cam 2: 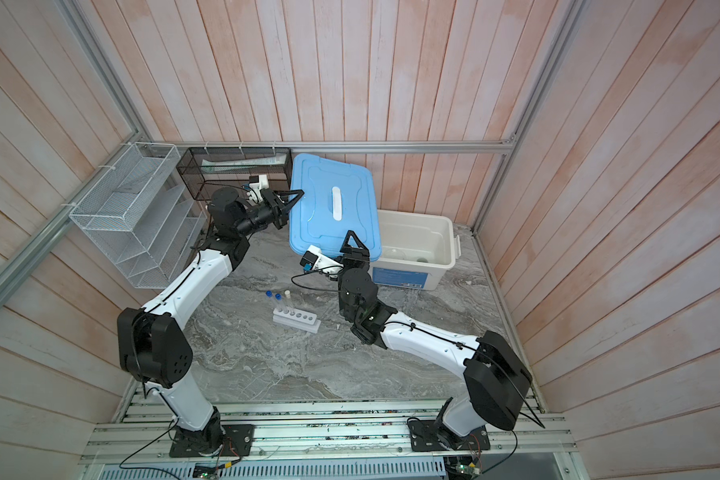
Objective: Organize the chemistry lab equipment
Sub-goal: 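Raise the blue lid upright with both grippers, lifting it off the table, then carry the raised lid with both grippers over the white bin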
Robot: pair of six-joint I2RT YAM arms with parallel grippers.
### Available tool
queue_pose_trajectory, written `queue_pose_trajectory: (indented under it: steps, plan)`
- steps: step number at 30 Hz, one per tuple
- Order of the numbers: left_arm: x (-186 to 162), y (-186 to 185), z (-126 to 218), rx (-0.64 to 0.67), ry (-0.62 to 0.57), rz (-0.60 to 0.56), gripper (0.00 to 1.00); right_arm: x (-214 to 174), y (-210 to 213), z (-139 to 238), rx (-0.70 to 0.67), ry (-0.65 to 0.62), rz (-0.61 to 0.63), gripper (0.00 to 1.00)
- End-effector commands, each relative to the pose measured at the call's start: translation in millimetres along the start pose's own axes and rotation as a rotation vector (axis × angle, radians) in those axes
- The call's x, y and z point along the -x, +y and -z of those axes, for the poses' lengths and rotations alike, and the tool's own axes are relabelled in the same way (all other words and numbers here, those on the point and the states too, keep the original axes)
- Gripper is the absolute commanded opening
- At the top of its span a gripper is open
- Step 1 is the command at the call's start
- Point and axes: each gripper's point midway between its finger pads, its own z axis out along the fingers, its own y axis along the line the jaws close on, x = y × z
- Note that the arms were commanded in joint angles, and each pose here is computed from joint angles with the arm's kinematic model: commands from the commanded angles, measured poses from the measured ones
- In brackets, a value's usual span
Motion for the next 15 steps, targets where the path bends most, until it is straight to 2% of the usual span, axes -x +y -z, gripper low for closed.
queue_pose_trajectory:
  steps: [1,7,15]
  plan:
    - [2.9,-19.0,-2.4,-0.076,0.011,-0.053,0.07,-9.7,-6.1,2.9,-0.034,0.033,-0.093,0.69]
    - [18.4,-27.6,2.2,-0.107,0.004,-0.077,0.07,-28.3,11.7,13.5,0.049,0.095,-0.165,0.74]
    - [45.2,-21.6,19.3,-0.113,0.020,-0.103,0.07,-67.5,42.4,51.7,0.275,0.204,-0.313,0.76]
